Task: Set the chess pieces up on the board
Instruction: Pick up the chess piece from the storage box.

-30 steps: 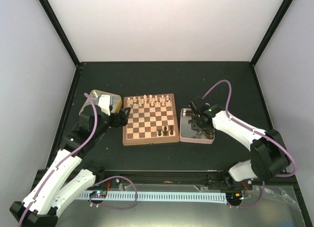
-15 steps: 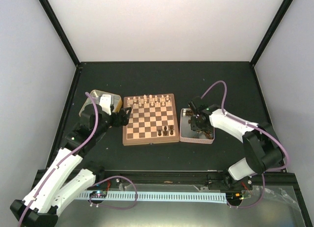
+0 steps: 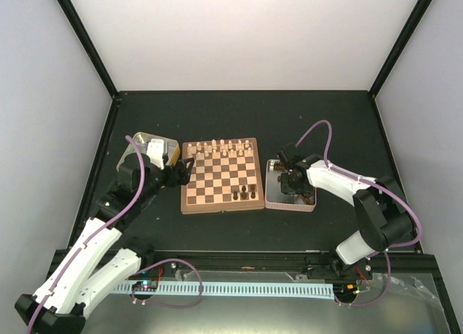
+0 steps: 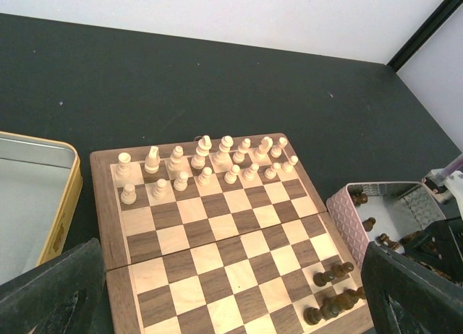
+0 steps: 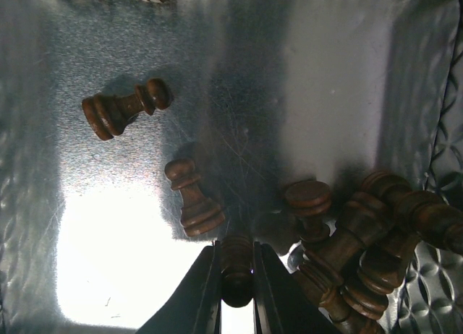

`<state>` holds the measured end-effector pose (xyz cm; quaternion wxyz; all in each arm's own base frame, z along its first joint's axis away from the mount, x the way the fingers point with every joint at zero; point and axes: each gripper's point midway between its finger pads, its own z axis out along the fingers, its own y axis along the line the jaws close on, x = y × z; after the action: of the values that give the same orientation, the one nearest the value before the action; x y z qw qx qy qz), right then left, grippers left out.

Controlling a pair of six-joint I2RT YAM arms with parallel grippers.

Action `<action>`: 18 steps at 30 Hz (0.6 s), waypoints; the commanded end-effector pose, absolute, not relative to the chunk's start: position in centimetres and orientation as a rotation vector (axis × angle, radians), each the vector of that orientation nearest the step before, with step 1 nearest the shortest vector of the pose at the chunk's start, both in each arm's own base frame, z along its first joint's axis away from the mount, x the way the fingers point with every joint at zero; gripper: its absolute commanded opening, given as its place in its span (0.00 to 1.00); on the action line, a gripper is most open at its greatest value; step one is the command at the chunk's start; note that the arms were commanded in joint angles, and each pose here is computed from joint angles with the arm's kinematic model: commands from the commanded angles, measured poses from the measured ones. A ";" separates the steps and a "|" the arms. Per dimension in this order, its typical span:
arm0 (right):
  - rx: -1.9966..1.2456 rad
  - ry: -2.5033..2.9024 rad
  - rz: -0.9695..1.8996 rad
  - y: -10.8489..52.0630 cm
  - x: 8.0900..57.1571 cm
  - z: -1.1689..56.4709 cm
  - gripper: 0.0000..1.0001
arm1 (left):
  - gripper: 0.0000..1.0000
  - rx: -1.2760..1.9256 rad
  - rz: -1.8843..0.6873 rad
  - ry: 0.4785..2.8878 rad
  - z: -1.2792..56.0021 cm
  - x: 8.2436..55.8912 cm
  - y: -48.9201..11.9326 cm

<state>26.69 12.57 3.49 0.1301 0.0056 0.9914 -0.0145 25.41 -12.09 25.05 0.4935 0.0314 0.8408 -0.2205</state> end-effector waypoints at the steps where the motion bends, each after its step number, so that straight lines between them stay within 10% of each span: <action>1: 0.023 2.882 -0.076 12.1 26.8 2.9 0.14 | 0.98 0.078 -0.559 2.002 26.2 25.5 -12.3; 18: 0.059 2.777 -0.010 12.6 28.1 7.8 0.09 | 0.99 0.075 -0.554 2.004 26.0 25.4 -12.2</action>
<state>26.69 12.48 4.30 0.1363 0.0075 0.9906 -0.0133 25.39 -12.09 25.06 0.4935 0.0316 0.8407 -0.2208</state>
